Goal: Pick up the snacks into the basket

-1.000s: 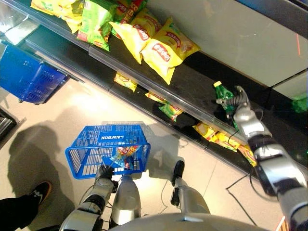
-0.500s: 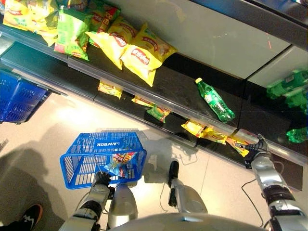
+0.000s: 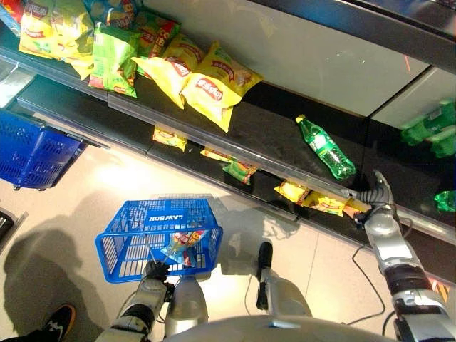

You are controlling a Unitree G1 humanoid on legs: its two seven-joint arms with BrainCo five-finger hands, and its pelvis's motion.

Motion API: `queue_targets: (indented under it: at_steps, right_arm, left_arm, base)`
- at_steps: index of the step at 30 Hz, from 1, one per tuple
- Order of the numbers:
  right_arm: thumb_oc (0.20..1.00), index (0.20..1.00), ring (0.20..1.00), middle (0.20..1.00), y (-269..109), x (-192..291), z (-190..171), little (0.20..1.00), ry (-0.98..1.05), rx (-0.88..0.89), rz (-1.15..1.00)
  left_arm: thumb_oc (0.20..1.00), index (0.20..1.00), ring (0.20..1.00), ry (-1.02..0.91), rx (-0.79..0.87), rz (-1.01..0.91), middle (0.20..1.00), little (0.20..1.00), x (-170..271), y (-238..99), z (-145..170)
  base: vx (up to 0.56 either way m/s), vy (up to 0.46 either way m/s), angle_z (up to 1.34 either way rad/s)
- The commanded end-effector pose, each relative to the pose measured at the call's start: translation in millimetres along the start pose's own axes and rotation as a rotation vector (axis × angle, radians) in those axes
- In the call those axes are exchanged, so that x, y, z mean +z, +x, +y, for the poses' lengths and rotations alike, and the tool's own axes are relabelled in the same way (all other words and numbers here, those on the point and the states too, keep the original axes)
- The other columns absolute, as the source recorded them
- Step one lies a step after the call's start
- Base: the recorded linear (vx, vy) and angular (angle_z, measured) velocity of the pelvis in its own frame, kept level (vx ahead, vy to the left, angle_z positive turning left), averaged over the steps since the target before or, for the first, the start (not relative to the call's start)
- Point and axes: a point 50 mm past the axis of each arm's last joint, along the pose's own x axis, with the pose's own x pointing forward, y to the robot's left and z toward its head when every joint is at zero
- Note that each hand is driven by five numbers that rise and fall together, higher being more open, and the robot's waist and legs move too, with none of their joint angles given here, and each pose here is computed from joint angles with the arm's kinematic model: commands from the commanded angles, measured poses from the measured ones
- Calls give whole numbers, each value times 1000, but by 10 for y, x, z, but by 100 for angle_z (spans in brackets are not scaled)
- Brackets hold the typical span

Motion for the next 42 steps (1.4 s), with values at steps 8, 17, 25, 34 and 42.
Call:
queue_targets:
  at_steps: [8,17,25,34,42]
  right_arm:
    - [1000,1000,1000,1000,355,960,-329,1000,-7,-138,-280]
    - [1000,1000,1000,1000,525,1054,-355,1000,-51,-138,-234]
    - [1000,1000,1000,1000,622,1000,-354,1000,-114,-128,-176]
    - [1000,1000,1000,1000,814,826,-390,1000,-220,-76,33]
    - [1000,1000,1000,1000,817,699,-340,1000,-234,-52,115]
  left_arm:
    - [200,200,200,115,-16,16,200,200,-78,-34,-112]
    - [200,200,200,107,-20,19,200,200,-81,-40,-139]
    - [200,200,200,96,1,10,200,200,-74,-25,-77]
    - [200,200,200,104,0,-35,200,200,33,-19,-89]
    - [200,200,200,105,-12,-66,200,200,134,-24,-143]
  base:
    - [0,0,0]
    - [7,-2,3]
    - [7,7,4]
    - [-5,1,-2]
    - [-3,5,4]
